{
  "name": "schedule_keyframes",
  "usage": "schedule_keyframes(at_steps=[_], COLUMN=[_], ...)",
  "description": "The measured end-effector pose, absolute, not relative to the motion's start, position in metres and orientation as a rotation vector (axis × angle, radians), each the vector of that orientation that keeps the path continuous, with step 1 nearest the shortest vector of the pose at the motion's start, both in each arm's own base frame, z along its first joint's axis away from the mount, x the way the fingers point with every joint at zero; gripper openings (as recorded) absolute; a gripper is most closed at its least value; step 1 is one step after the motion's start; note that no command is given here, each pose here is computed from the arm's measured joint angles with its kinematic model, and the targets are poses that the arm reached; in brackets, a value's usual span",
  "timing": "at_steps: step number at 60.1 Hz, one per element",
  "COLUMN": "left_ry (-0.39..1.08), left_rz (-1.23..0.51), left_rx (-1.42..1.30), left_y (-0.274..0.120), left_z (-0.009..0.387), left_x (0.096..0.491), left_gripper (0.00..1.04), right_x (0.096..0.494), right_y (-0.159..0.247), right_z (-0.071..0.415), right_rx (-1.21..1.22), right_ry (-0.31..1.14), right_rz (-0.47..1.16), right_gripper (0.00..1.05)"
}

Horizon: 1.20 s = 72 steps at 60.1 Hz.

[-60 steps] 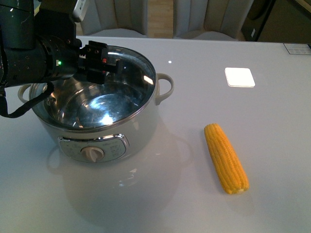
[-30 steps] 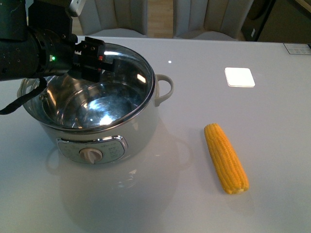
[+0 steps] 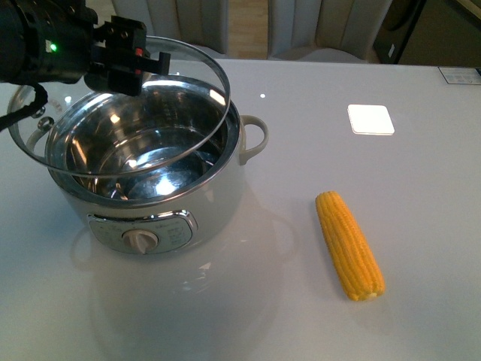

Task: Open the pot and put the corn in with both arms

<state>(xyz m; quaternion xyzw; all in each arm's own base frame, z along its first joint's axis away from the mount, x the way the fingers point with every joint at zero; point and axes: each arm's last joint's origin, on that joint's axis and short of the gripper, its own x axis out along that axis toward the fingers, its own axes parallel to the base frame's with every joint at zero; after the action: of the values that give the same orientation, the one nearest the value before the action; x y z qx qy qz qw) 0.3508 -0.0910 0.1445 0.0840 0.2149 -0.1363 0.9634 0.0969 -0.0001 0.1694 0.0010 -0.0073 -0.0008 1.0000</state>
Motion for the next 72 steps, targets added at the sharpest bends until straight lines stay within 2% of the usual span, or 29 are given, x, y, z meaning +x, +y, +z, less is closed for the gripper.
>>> schedule_keyframes(at_steps=[23, 40, 72], left_ry=[0.360, 0.412, 0.407], left_rz=[-0.215, -0.115, 0.055], left_rx=[0.160, 0.143, 0.104], left_y=[-0.056, -0.011, 0.073], left_z=[0.178, 0.166, 0.158], left_x=[0.342, 0.327, 0.305], left_gripper=[0.45, 0.45, 0.45], right_x=[0.097, 0.097, 0.097], right_y=[0.000, 0.000, 0.000], right_z=[0.169, 0.169, 0.169], right_rx=[0.002, 0.002, 0.002], right_ry=[-0.015, -0.015, -0.015], right_rz=[-0.001, -0.001, -0.001], right_gripper=[0.96, 0.96, 0.96])
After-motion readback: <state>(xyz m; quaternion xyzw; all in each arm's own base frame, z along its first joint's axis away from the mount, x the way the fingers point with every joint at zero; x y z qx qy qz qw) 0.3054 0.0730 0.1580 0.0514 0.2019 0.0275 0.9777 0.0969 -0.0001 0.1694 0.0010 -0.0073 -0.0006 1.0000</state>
